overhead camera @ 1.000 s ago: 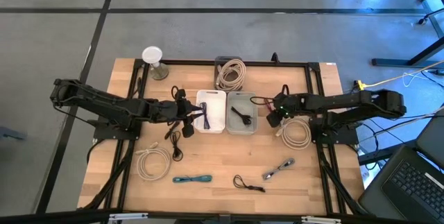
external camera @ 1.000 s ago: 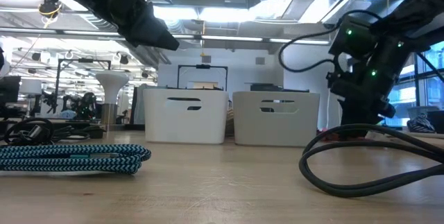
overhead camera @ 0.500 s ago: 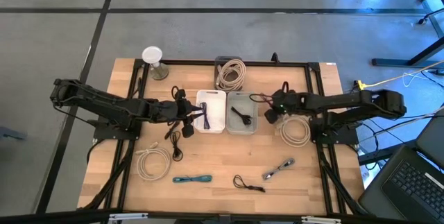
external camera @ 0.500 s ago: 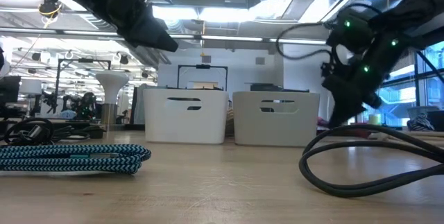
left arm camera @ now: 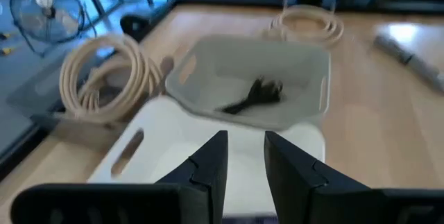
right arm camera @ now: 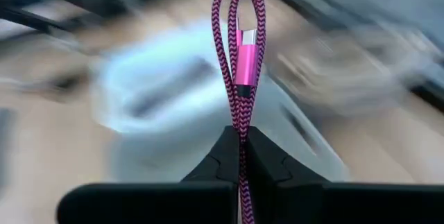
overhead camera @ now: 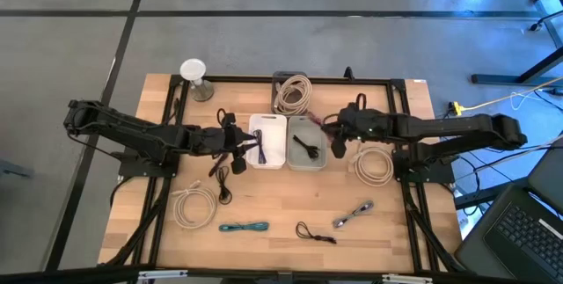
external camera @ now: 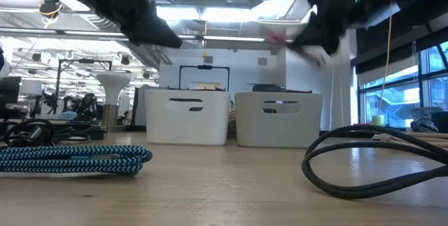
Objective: Pick & Place USB Port
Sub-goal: Put the pink patterned charger cable into the white bin
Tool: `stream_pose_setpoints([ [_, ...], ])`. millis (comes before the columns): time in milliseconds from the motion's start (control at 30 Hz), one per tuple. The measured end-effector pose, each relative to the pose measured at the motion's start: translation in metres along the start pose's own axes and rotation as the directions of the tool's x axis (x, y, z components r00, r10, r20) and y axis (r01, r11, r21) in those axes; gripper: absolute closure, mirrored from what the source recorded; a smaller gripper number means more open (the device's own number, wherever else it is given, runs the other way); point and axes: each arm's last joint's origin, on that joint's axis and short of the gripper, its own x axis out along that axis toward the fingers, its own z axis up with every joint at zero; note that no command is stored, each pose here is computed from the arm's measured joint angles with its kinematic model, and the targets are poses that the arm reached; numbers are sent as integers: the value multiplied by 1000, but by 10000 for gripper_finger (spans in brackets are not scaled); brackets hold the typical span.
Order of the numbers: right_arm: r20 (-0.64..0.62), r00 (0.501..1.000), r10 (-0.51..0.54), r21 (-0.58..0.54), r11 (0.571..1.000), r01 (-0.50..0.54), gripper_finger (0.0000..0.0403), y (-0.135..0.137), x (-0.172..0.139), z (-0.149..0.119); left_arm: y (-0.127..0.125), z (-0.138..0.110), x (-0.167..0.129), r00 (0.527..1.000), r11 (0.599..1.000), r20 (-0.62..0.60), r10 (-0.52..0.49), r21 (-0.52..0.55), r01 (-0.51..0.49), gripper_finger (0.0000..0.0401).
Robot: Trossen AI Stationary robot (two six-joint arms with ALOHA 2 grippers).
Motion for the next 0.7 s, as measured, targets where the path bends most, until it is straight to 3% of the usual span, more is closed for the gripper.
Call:
stream_pose_setpoints([
  [133, 134, 974, 185, -79, 981, -175, 397, 27, -5, 20, -1, 12, -1, 993, 1000, 117, -14, 18, 12, 315],
  [300, 251, 918, 307, -141, 950, -279, 397, 52, -5, 33, -5, 28, -4, 957, 991, 267, -116, 102, 91, 315],
  [533, 239, 907, 346, -216, 930, -298, 398, 79, 21, 47, -13, 34, 1, 892, 954, 355, -280, 205, 218, 315],
  [700, 198, 890, 411, -279, 894, -351, 398, 97, 45, 61, -17, 33, 9, 877, 949, 375, -301, 211, 236, 313],
])
